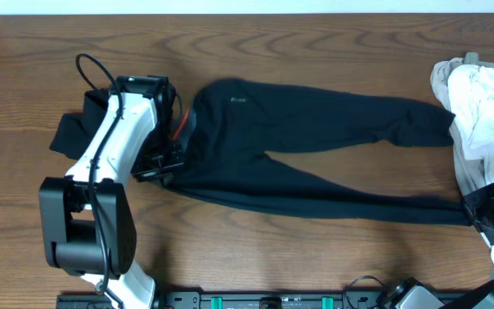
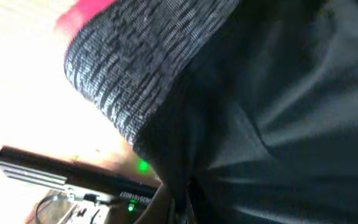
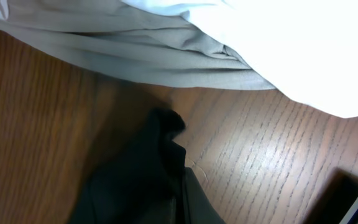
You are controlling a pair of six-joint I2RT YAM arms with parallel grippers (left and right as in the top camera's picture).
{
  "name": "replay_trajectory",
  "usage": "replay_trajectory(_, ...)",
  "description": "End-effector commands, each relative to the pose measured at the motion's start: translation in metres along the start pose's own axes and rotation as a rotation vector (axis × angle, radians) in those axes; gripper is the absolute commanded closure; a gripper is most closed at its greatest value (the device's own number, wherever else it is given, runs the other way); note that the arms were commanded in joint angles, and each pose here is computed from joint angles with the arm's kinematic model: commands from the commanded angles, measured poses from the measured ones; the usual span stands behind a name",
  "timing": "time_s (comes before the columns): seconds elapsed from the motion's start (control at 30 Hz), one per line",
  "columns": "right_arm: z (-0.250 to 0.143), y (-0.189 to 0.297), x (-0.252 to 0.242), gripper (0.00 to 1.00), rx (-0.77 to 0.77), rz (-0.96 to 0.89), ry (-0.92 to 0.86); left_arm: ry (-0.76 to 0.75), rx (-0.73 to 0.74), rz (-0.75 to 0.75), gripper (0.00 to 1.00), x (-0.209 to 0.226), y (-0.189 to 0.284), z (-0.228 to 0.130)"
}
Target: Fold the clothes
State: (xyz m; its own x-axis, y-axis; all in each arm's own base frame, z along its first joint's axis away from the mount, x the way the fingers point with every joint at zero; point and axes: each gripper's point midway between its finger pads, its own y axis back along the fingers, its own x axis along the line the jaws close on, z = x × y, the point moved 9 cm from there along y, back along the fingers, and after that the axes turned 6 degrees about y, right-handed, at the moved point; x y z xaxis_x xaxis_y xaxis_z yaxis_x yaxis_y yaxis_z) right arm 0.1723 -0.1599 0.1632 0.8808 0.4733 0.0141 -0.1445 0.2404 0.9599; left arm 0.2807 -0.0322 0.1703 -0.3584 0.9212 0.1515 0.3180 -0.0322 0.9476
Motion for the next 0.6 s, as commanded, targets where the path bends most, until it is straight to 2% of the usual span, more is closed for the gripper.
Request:
replay_trajectory(0.0, 0.010, 0.007, -0.002, 0.99, -0.051, -0.009, 0.000, 0.009, 0.012, 0.056, 0.94, 0.008, -0.005, -0.005)
replay_trajectory(0.07, 0.010, 0.007, -0.001, 0.98, -0.053, -0.008, 0.000, 0.001, 0.026, 0.064, 0.92, 0.010, -0.009, -0.007)
replay_trajectory(0.13, 0.010, 0.007, -0.001, 0.99, -0.054, -0.007, 0.000, -0.004, 0.030, 0.066, 0.83, 0.010, -0.010, -0.007)
replay_trajectory(0.2, 0.010, 0.007, -0.001, 0.99, -0.052, -0.002, 0.000, -0.023, 0.027, 0.064, 0.83, 0.010, -0.009, -0.007)
replay_trajectory(0.23, 0.010, 0.007, -0.001, 0.99, -0.051, 0.002, 0.000, -0.025, 0.027, 0.064, 0.90, 0.010, -0.009, -0.007)
replay_trajectory(0.27, 0.010, 0.007, 0.000, 0.99, -0.049, 0.012, 0.001, -0.034, 0.026, 0.063, 0.94, 0.010, -0.009, -0.007)
replay_trajectory(0.47, 0.012, 0.014, 0.010, 0.99, -0.029, 0.121, 0.056, -0.066, -0.045, 0.034, 0.94, 0.014, 0.005, -0.013)
replay_trajectory(0.5, 0.012, 0.016, 0.011, 0.99, -0.024, 0.130, 0.059, -0.065, -0.055, 0.029, 0.93, 0.015, 0.008, -0.015)
replay_trajectory(0.57, 0.012, 0.017, 0.011, 0.99, -0.017, 0.129, 0.060, -0.065, -0.071, 0.021, 0.75, 0.016, 0.012, -0.018)
